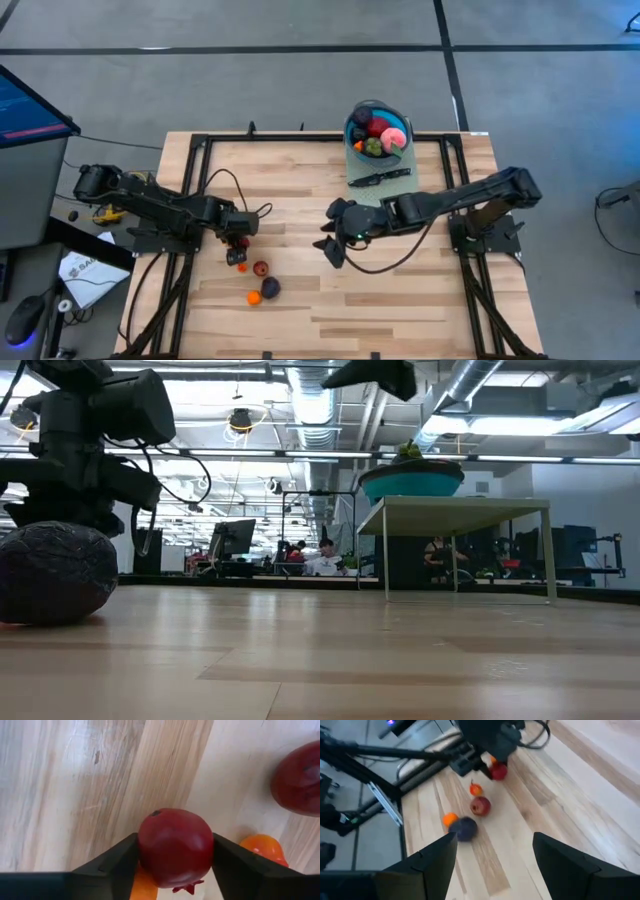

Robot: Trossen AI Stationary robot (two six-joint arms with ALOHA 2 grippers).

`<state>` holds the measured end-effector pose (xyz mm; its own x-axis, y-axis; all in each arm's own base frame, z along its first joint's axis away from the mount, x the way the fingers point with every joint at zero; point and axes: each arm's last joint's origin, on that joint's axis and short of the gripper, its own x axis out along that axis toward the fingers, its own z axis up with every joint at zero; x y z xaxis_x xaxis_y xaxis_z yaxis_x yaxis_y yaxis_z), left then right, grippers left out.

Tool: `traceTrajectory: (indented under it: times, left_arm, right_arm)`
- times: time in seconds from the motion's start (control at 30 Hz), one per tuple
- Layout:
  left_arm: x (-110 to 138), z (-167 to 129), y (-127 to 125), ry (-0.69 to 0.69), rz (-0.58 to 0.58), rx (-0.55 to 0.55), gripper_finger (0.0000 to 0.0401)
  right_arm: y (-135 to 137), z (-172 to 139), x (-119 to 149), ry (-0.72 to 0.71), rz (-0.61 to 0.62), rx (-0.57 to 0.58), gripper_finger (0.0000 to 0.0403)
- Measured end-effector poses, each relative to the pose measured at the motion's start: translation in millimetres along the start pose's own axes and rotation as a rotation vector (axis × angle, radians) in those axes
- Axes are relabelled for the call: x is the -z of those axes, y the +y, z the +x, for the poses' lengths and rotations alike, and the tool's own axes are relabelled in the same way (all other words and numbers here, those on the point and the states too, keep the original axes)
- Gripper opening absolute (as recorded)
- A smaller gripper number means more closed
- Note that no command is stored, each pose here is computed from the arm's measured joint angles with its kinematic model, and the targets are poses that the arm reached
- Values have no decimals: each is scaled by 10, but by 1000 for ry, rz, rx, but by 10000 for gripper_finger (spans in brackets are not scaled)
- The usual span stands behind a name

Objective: Pick & Place Fruit
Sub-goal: Put the top red pomegranate into the blue strainer bowl on the shelf

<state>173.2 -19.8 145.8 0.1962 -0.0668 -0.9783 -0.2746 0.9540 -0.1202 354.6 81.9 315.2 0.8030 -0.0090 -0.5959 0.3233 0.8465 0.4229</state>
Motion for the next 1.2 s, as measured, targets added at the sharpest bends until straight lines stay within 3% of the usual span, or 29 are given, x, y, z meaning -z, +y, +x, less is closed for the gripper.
traceTrajectory:
  times: [0.13,0.27,0.4,0.53,0.67,0.8,0.9,1.07,1.2]
  left_arm:
    - [-1,-1,-1,0,-3,1,184]
    - [-47,-52,-29,10,-76,82,185]
    - [-304,-245,-91,-80,-199,246,197]
    - [-670,-505,-80,-284,-360,438,190]
    - [-969,-742,42,-474,-548,690,189]
    - [-1112,-906,164,-582,-678,856,198]
    - [-1148,-960,206,-615,-728,905,198]
    - [-1153,-964,210,-606,-779,923,194]
    - [-1168,-975,224,-658,-833,910,201]
  right_arm:
    - [12,-122,-2,6,9,-4,255]
    - [55,-344,-22,-9,15,-35,255]
    - [134,-602,-32,-42,-18,-97,255]
    - [169,-724,-5,-46,-91,-110,255]
    - [191,-630,25,-40,-174,-103,255]
    - [230,-490,53,-50,-394,-108,255]
    - [229,-426,103,-75,-497,-5,255]
    - [171,-322,61,-164,-471,167,261]
    - [108,-170,36,-186,-430,235,298]
